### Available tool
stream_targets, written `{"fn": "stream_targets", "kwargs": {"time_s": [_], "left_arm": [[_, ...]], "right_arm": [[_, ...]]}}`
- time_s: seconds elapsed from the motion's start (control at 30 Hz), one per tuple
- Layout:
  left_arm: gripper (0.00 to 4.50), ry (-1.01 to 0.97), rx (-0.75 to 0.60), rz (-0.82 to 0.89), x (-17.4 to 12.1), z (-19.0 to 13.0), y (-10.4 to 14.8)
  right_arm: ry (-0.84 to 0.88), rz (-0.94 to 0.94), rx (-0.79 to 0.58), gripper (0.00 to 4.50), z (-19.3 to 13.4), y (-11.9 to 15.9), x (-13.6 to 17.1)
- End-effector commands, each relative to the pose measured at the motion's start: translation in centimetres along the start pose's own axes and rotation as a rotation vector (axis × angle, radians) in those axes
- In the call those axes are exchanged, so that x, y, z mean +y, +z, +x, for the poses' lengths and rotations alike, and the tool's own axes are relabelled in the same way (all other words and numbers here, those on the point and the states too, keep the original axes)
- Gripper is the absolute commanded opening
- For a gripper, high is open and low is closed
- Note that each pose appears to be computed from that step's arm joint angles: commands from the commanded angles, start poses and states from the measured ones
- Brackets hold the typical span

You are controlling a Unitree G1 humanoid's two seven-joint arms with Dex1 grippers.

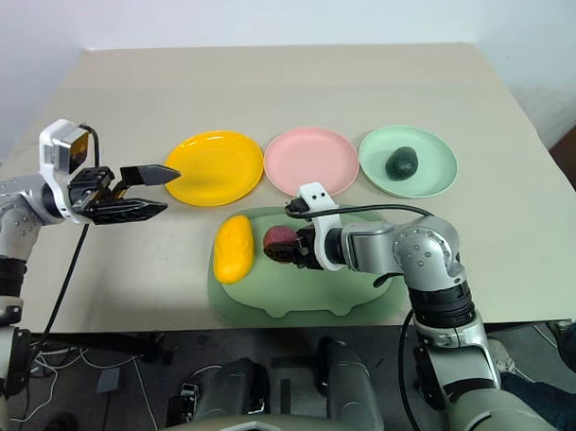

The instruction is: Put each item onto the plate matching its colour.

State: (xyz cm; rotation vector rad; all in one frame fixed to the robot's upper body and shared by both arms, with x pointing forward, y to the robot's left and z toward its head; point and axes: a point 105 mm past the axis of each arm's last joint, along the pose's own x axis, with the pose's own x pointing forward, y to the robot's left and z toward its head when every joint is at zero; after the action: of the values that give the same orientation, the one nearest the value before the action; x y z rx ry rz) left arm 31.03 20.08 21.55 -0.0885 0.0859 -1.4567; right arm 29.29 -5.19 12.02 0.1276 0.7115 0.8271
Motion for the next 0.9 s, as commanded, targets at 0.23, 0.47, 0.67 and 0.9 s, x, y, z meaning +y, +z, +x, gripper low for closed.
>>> {"fn": "stream_targets", "kwargs": {"time_s": [0.23,0.47,0.67,0.9], "left_arm": [[4.50,0.001,-0.006,0.040,-0.1,-0.2,1.1],[4.50,-0.002,-0.012,0.041,0.0,0.0,1.0],[4.50,0.000,-0.007,0.039,-0.2,-0.2,1.1],[4.50,0.005,0.002,0.037,-0.6,-0.5,1.1]], "right_arm": [[0.030,0.018,-0.164,2.95,-3.6,7.0,-0.9],[-0.163,0.099,-0.325,2.95,-4.1,11.3,-6.0],[-0.373,0.044,-0.405,2.95,-2.7,11.9,-10.9],[-0.369,0.034,-0.421,4.48,-1.6,11.9,-12.2]]}}
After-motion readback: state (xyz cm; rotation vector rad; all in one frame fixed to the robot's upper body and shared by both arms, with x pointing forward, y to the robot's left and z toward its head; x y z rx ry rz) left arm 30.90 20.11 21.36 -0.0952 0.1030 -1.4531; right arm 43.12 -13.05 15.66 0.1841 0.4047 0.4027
